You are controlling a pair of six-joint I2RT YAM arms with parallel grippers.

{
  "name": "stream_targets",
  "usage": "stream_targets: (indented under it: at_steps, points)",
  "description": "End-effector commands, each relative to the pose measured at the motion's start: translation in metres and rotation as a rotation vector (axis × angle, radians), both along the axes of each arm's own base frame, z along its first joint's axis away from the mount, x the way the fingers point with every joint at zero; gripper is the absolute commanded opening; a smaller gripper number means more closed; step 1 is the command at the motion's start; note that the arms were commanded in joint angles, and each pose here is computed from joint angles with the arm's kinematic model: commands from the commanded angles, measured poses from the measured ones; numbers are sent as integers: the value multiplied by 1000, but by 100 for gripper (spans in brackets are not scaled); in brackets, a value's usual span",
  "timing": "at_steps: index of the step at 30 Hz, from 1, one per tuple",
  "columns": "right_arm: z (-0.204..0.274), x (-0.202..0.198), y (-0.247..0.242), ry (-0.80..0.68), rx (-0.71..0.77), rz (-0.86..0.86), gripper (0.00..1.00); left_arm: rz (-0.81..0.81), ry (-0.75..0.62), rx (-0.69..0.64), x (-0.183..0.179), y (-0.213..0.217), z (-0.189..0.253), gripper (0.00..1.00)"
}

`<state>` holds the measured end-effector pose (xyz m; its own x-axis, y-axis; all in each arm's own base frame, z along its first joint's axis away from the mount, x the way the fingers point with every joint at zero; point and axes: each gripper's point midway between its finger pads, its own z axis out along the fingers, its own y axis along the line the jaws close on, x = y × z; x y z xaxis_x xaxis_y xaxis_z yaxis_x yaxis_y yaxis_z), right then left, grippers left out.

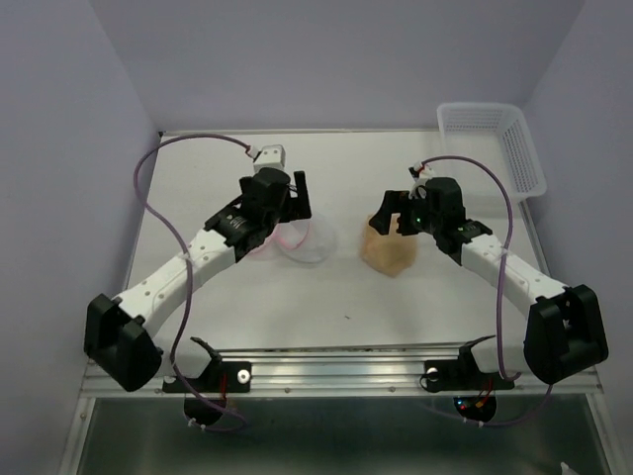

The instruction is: Place the bra in the laundry bag and zip it closed

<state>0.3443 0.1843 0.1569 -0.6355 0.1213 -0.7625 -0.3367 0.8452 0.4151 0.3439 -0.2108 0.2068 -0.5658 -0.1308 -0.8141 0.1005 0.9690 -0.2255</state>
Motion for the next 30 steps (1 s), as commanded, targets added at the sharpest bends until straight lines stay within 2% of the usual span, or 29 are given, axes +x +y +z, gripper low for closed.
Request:
stream_targets:
  at_steps: [1, 4, 8, 10, 14, 16, 17, 19, 20, 23, 30]
  points:
    - [23, 9, 3, -60, 14, 18, 100, 193, -31, 177, -19, 71, 0, 99]
    - [20, 9, 2, -51, 1, 17, 100, 227, 34, 199, -37, 85, -23, 99]
    - [17, 9, 1, -40, -9, 22, 100, 228, 199, 242, -65, 93, -78, 99]
    - [16, 9, 4, -33, -3, 32, 100, 254, 213, 248, -67, 95, -91, 99]
    - [19, 8, 9, -21, 7, 63, 100, 336, 210, 377, -58, 113, -106, 99]
    - [16, 9, 9, -13, 4, 65, 100, 285, 175, 359, -41, 101, -106, 99]
    - [15, 9, 9, -10, 2, 66, 100, 220, 162, 412, -35, 97, -109, 99]
    - [12, 9, 9, 6, -5, 62, 100, 208, 131, 440, -21, 93, -106, 99]
    - [11, 9, 8, 7, -9, 62, 100, 182, 139, 510, -19, 97, -113, 99]
    - [9, 10, 6, 8, -18, 54, 100, 139, 128, 598, -11, 99, -126, 99]
    - [13, 10, 9, -4, -13, 75, 100, 185, 115, 652, 4, 100, -127, 99]
